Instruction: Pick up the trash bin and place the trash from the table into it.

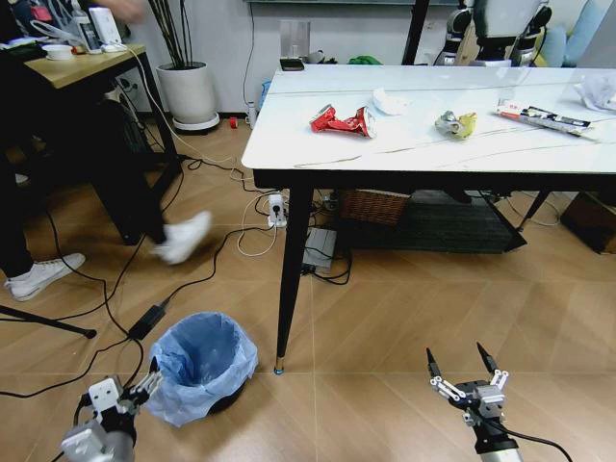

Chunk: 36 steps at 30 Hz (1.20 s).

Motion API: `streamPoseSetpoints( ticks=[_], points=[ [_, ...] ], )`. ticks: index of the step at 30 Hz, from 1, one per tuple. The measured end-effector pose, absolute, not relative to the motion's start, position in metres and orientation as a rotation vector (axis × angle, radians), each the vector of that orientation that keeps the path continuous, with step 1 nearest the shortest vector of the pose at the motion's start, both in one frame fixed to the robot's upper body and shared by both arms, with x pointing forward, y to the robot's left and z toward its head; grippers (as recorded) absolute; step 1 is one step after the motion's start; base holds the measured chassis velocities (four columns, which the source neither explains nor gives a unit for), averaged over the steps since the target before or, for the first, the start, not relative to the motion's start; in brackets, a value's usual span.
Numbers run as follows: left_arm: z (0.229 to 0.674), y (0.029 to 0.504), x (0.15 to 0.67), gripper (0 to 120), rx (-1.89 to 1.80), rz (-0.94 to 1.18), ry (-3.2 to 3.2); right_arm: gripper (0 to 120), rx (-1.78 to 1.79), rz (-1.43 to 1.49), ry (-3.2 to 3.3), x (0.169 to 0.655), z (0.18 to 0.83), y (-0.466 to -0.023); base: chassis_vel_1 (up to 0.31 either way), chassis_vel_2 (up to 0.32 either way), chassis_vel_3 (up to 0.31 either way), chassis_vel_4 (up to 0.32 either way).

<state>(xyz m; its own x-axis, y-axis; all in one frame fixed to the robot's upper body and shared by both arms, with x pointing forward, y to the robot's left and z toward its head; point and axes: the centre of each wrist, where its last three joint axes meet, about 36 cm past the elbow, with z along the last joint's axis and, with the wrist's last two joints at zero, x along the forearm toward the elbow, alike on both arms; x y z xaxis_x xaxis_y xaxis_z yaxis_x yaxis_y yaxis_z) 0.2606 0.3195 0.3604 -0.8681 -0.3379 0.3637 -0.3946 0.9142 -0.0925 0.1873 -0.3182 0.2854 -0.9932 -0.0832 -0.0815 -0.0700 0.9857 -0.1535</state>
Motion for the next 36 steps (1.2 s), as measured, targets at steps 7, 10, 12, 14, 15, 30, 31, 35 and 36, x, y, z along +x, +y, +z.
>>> streamPoseSetpoints(
  ticks=[7, 10, 12, 14, 15, 30, 31, 35, 36],
  points=[
    [0.344, 0.328, 0.289, 100, 0.505, 0.256, -2.705, 100, -0.124, -0.254, 3.052, 0.178, 0.281, -0.321, 0.0, 0.0, 0.0, 0.0],
    [0.327, 0.325, 0.299, 100, 0.482, 0.288, -2.658, 100, -0.116, -0.27, 3.059, 0.175, 0.281, -0.325, 0.0, 0.0, 0.0, 0.0],
    [0.319, 0.323, 0.302, 100, 0.476, 0.292, -2.638, 100, -0.114, -0.275, 3.061, 0.174, 0.281, -0.325, 0.0, 0.0, 0.0, 0.0],
    [0.309, 0.321, 0.307, 100, 0.472, 0.302, -2.61, 100, -0.113, -0.281, 3.063, 0.173, 0.281, -0.326, 0.0, 0.0, 0.0, 0.0],
    [0.3, 0.319, 0.31, 100, 0.469, 0.305, -2.587, 100, -0.113, -0.287, 3.064, 0.173, 0.282, -0.327, 0.0, 0.0, 0.0, 0.0],
    [0.292, 0.322, 0.307, 67, 0.46, 0.319, -2.556, 100, -0.091, -0.301, 3.062, 0.174, 0.285, -0.332, 0.0, 0.0, 0.0, 0.0],
    [0.292, 0.322, 0.306, 61, 0.458, 0.326, -2.555, 100, -0.091, -0.301, 3.062, 0.175, 0.285, -0.331, 0.0, 0.0, 0.0, 0.0],
    [0.294, 0.323, 0.303, 47, 0.456, 0.336, -2.554, 100, -0.092, -0.3, 3.061, 0.175, 0.285, -0.331, 0.0, 0.0, 0.0, 0.0],
    [0.295, 0.324, 0.302, 41, 0.456, 0.339, -2.556, 100, -0.093, -0.3, 3.061, 0.175, 0.285, -0.331, 0.0, 0.0, 0.0, 0.0]
  ],
)
